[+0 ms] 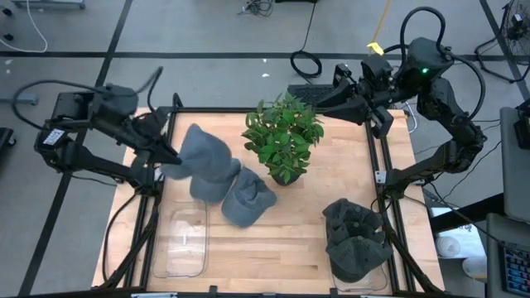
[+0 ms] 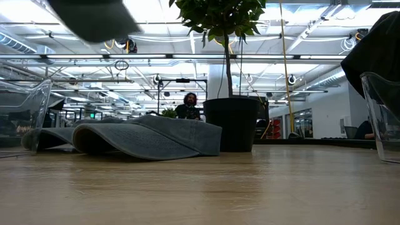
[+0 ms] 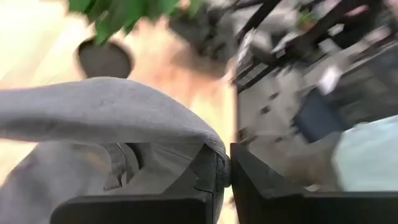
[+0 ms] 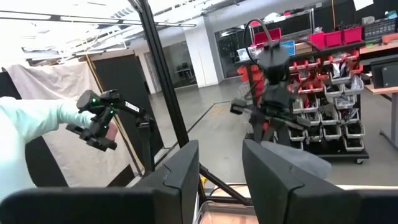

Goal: Pick & Place hat
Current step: Put the right blue cap into the left transparent bin

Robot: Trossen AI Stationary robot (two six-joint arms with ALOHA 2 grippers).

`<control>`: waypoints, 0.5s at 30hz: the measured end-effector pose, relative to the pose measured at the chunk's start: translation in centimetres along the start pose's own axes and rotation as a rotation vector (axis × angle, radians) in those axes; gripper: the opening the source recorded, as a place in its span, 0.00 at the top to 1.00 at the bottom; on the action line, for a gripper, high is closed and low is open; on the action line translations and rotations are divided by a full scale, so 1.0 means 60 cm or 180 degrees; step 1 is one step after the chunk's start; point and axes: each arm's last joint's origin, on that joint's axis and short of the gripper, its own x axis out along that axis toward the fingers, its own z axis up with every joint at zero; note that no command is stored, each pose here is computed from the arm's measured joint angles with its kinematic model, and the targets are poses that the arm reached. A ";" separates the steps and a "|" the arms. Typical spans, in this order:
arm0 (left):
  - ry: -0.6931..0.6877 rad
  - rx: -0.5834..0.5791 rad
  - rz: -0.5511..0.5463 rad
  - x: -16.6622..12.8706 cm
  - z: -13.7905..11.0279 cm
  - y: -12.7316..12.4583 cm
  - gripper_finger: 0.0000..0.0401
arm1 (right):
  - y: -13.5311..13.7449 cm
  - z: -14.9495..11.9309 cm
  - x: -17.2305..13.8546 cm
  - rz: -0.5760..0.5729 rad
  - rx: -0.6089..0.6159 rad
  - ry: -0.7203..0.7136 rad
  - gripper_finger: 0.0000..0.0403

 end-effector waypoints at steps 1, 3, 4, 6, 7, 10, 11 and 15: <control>0.0078 -0.0021 0.0079 0.004 -0.002 0.002 0.94 | 0.000 0.000 0.000 0.0000 -0.0002 0.0000 0.73; 0.0237 -0.0095 0.0163 0.008 -0.008 0.005 0.94 | 0.000 0.000 0.000 -0.0001 -0.0001 0.0000 0.73; 0.0322 -0.0148 0.0192 0.011 -0.010 0.006 0.94 | 0.000 0.000 0.000 -0.0002 -0.0002 0.0000 0.73; 0.0502 -0.0301 0.0264 0.016 -0.016 0.007 0.94 | 0.000 0.000 0.000 -0.0004 -0.0002 -0.0001 0.73; 0.0604 -0.0398 0.0345 0.018 -0.020 0.009 0.94 | 0.000 0.000 0.000 -0.0004 -0.0001 -0.0001 0.73; 0.0676 -0.0597 0.0447 0.026 -0.021 0.007 0.94 | 0.000 0.000 0.000 -0.0005 -0.0001 0.0000 0.73; 0.0675 -0.0631 0.0444 0.026 -0.021 0.005 0.94 | 0.000 0.000 0.000 -0.0006 -0.0001 0.0000 0.73; 0.0661 -0.0934 0.0478 0.027 -0.018 -0.005 0.94 | 0.000 0.000 0.000 -0.0008 -0.0131 0.0001 0.74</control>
